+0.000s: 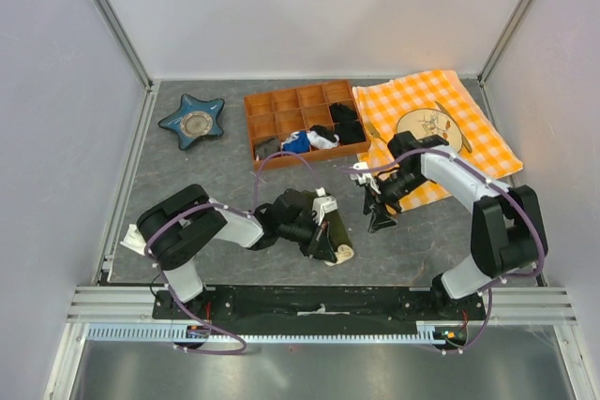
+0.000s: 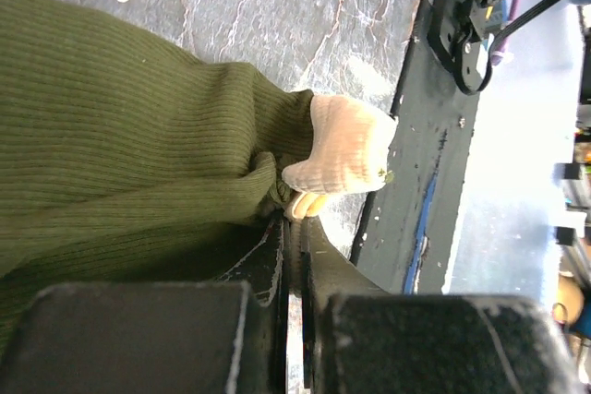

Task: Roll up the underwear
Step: Roll the underwear to the center of the board.

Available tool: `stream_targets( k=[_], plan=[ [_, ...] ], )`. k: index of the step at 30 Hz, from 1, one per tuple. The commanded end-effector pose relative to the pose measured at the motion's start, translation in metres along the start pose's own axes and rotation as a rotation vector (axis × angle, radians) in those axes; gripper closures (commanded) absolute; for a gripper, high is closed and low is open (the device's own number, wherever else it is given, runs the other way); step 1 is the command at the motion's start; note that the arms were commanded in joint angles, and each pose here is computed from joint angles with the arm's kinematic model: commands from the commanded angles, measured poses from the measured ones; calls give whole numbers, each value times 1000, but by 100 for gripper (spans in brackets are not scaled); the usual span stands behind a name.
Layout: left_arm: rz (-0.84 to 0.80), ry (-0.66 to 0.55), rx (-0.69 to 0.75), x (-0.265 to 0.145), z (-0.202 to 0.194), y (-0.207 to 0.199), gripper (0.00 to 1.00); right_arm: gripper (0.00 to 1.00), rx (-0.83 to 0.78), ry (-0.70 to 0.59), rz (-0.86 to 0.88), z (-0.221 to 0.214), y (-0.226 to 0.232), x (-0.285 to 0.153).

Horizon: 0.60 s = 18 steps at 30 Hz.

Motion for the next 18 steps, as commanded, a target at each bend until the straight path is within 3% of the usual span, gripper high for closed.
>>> stream_targets(
  k=[1,10,18],
  plan=[
    [5,53,-203,-3,-20,17,98,34,-264,-96,-40,18,11,2],
    [-65,4,-470,-12,-12,35,98,32,-577,36,-162,38,25,39],
    [-77,-10,-562,-11,-11,42,98,34,-624,134,-128,33,33,70]
  ],
)
Point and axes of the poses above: each gripper's point midway between its finger pads, its own x axis out along the fingers, its own y axis along the line the jaws close on, z = x × y, the point moved 2 cm from there along -x, back along the fingers, and after that the axes turned 6 degrees about -x, right-handed, at the moved point
